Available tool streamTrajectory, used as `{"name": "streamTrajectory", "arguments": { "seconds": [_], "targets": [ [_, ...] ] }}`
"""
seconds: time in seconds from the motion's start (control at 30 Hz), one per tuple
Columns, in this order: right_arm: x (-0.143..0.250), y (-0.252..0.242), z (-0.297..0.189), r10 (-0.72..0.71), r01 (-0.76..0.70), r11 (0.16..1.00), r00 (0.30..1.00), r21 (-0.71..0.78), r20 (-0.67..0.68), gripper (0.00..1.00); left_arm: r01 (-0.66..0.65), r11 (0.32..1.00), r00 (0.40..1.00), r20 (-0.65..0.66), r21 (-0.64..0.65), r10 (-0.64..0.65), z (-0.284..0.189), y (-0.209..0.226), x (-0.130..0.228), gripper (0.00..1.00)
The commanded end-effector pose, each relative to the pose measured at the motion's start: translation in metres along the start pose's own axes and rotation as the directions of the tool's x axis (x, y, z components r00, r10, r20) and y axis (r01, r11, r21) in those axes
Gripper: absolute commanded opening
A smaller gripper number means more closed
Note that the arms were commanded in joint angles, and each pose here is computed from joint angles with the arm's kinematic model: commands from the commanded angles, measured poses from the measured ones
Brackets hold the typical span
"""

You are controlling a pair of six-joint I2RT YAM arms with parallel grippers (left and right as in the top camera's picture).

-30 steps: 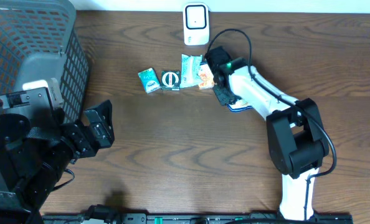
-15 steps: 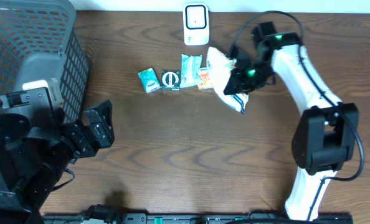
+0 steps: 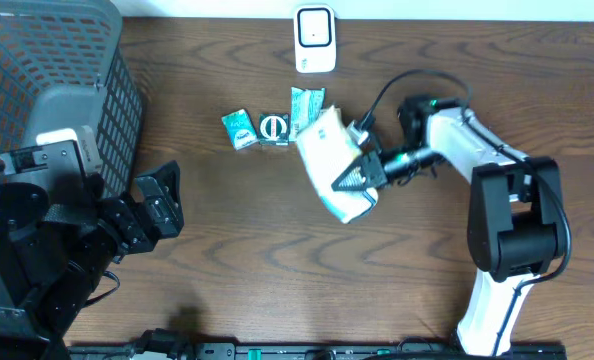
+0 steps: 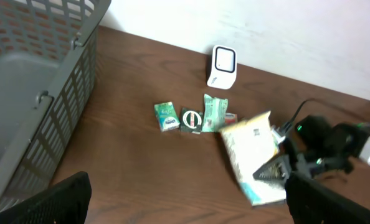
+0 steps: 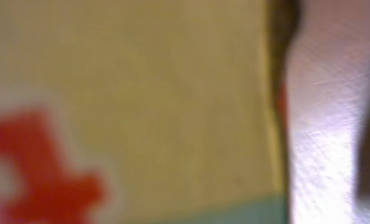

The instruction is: Scan the item barcode

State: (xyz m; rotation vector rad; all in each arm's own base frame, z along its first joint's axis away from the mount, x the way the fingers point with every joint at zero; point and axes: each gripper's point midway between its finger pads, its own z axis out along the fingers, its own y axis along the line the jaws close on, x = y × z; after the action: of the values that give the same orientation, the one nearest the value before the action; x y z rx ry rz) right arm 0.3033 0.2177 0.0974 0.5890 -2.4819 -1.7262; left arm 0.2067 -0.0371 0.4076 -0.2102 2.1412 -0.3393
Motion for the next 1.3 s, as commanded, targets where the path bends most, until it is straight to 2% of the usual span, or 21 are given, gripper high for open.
{"name": "streamTrajectory", "arguments": {
  "seconds": [0.0, 0.1, 0.17, 0.2, 0.23, 0.37, 0.43, 0.57, 0.7, 0.87, 0.9, 0.97, 1.13, 1.27],
  "targets": [
    [0.0, 0.01, -0.002, 0.011, -0.005, 0.996, 0.998, -0.089, 0.064, 0.01, 0.012, 1.0, 1.0, 0.011, -0.014, -0.012, -0.002, 0.003, -0.002, 0.98],
    [0.01, -0.03, -0.008, 0.143, -0.145, 0.984, 0.989, 0.101, 0.032, 0.08, 0.012, 1.0, 1.0, 0.011, -0.014, -0.012, -0.002, 0.003, -0.002, 0.98],
    [0.017, -0.067, -0.023, 0.274, -0.276, 0.908, 0.96, 0.314, 0.051, 0.15, 0.012, 1.0, 1.0, 0.011, -0.014, -0.012, -0.002, 0.003, -0.002, 0.98],
    [0.018, -0.081, -0.034, 0.312, -0.314, 0.859, 0.947, 0.404, 0.073, 0.16, 0.012, 1.0, 1.0, 0.011, -0.014, -0.012, -0.002, 0.003, -0.002, 0.98],
    [0.018, -0.094, -0.052, 0.339, -0.343, 0.794, 0.935, 0.502, 0.103, 0.21, 0.012, 1.0, 1.0, 0.011, -0.014, -0.012, -0.002, 0.003, -0.002, 0.98],
    [-0.001, -0.092, -0.094, 0.319, -0.353, 0.683, 0.932, 0.64, 0.173, 0.51, 0.012, 1.0, 1.0, 0.011, -0.014, -0.012, -0.002, 0.003, -0.002, 0.98],
    [-0.01, -0.086, -0.113, 0.298, -0.351, 0.63, 0.933, 0.693, 0.202, 0.75, 0.012, 1.0, 1.0, 0.011, -0.014, -0.012, -0.002, 0.003, -0.002, 0.98],
    [-0.032, -0.061, -0.146, 0.227, -0.319, 0.546, 0.946, 0.775, 0.23, 0.99, 0.012, 1.0, 1.0, 0.011, -0.014, -0.012, -0.002, 0.003, -0.002, 0.98],
    [-0.051, -0.033, -0.149, 0.164, -0.277, 0.55, 0.961, 0.788, 0.223, 0.99, 0.012, 1.0, 1.0, 0.011, -0.014, -0.012, -0.002, 0.003, -0.002, 0.98],
    [-0.061, -0.01, -0.118, 0.139, -0.229, 0.655, 0.973, 0.72, 0.183, 0.98, 0.012, 1.0, 1.0, 0.011, -0.014, -0.012, -0.002, 0.003, -0.002, 0.98],
    [-0.061, -0.011, -0.115, 0.134, -0.22, 0.654, 0.975, 0.724, 0.176, 0.66, 0.012, 1.0, 1.0, 0.011, -0.014, -0.012, -0.002, 0.003, -0.002, 0.98],
    [-0.059, -0.017, -0.108, 0.131, -0.204, 0.62, 0.979, 0.758, 0.157, 0.21, 0.012, 1.0, 1.0, 0.011, -0.014, -0.012, -0.002, 0.003, -0.002, 0.98],
    [-0.053, -0.042, -0.097, 0.187, -0.301, 0.5, 0.953, 0.812, 0.239, 0.08, 0.012, 1.0, 1.0, 0.011, -0.014, -0.012, -0.002, 0.003, -0.002, 0.98],
    [-0.051, -0.065, -0.077, 0.177, -0.301, 0.505, 0.953, 0.809, 0.245, 0.06, 0.012, 1.0, 1.0, 0.011, -0.014, -0.012, -0.002, 0.003, -0.002, 0.98]
  ]
}}
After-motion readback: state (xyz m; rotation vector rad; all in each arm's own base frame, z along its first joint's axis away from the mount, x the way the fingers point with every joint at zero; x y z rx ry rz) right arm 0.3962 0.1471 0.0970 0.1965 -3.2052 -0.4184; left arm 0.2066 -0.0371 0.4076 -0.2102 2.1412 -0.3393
